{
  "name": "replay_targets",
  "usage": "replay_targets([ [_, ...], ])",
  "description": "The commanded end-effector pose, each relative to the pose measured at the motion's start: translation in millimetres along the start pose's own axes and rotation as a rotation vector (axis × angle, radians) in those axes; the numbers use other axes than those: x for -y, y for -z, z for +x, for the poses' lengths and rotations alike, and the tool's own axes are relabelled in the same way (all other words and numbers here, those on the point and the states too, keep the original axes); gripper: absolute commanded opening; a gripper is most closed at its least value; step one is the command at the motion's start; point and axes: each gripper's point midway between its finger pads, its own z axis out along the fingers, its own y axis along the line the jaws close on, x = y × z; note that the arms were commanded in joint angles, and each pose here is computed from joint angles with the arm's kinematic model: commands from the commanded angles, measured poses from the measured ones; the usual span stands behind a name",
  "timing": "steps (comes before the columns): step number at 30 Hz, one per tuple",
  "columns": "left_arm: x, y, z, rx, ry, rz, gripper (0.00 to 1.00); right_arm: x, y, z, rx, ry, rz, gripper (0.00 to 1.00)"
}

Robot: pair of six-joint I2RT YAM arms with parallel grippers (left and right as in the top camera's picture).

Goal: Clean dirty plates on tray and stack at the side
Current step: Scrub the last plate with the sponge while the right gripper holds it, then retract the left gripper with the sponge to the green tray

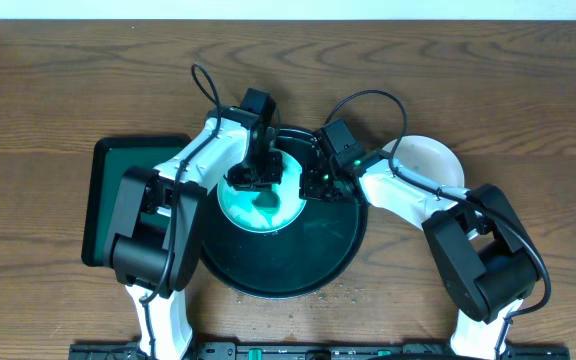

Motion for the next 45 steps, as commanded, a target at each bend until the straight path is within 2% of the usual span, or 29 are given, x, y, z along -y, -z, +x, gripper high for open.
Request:
replay_targets([
  [1,-78,12,-24,0.174,0.191,-0.413,0.07,8,-8,7,-0.035,0.006,0.014,0.01],
  [4,-86,15,-23,0.185,0.214,-0.460,0.07,8,-8,7,-0.035,0.008,0.015,0.01],
  [9,-64,4,10,0.011,0.183,-0.331,0.07,8,-8,7,-0.035,0.008,0.015,0.01],
  [12,-29,-2,32,-0.126,0.040,-0.136,0.07,8,-8,7,-0.035,0.008,0.014,0.01],
  [16,23,2,51,-0.221,-0.178,0.180,0.07,8,-8,7,-0.035,0.008,0.015,0.01],
  [18,29,3,50,-0.213,-0.210,0.221,0.07,8,-8,7,-0.037,0.008,0.013,0.01],
  [22,21,0,27,-0.131,-0.178,0.193,0.07,8,-8,7,-0.037,0.008,0.013,0.01],
  [25,-12,-3,1,-0.035,-0.027,0.035,0.07,8,-8,7,-0.037,0.008,0.013,0.01],
  [28,-61,2,-21,0.078,0.137,-0.192,0.07,8,-8,7,-0.037,0.008,0.013,0.01],
  [31,-91,10,-25,0.124,0.208,-0.332,0.07,8,-8,7,-0.037,0.008,0.013,0.01],
  [38,-93,33,-10,0.025,0.211,-0.364,0.07,8,-8,7,-0.037,0.008,0.013,0.01],
  [45,-72,74,-19,-0.013,0.177,-0.239,0.07,8,-8,8,-0.039,0.007,0.015,0.01],
])
